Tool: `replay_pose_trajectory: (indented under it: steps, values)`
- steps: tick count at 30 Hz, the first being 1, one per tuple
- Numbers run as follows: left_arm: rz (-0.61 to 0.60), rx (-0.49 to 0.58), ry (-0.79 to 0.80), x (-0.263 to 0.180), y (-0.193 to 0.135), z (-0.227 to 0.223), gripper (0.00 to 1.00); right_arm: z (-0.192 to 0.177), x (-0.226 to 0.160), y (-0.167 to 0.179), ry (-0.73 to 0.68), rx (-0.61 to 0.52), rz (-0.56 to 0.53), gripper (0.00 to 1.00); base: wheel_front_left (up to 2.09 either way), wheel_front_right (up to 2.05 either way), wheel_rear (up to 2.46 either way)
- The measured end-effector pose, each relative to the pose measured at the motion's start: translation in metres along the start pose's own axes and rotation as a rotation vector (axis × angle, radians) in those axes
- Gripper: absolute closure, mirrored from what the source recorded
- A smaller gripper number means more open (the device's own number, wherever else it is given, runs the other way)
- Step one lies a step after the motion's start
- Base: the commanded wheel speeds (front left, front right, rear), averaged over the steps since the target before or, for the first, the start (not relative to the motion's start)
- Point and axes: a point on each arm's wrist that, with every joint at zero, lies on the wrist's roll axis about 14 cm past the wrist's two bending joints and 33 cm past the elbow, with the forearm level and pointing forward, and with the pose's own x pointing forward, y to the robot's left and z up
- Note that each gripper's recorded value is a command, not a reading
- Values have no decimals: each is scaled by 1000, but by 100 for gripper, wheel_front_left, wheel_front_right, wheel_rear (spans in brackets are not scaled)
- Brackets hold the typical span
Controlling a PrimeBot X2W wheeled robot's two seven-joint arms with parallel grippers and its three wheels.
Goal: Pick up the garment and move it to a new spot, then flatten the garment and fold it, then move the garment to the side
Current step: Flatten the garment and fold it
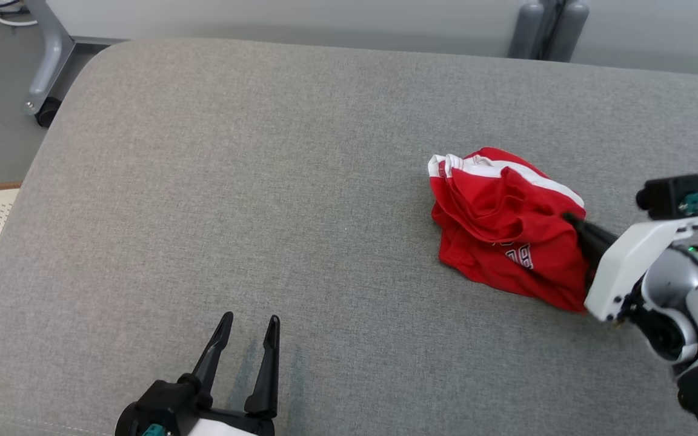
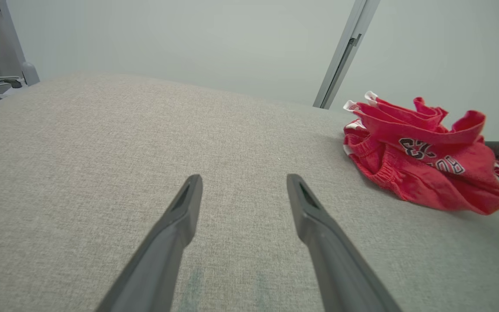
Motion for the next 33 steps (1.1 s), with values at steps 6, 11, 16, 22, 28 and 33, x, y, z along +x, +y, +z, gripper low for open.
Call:
replay_pose_trajectory:
  steps: [6, 11, 16, 22, 28, 33]
  values:
    - [-4, -3, -13, -1, -2, 3, 0, -18, -12, 25, 43, -3, 78, 100, 0, 0, 0]
    - [-8, -3, -15, -2, -2, 3, 0, -24, -15, 43, 50, -7, 135, 100, 0, 0, 0]
    - [4, -2, -22, -3, 1, 5, 0, -44, -18, 60, 98, -22, 181, 100, 0, 0, 0]
    - [12, -2, -35, -7, 2, 9, 0, -69, -23, 89, 145, -18, 245, 100, 0, 0, 0]
    - [20, -11, -44, -15, 3, 10, 0, -81, -28, 107, 147, -34, 271, 100, 0, 0, 0]
    - [34, -18, -71, -27, 7, 16, 0, -71, -41, 118, 45, -95, 276, 100, 0, 0, 0]
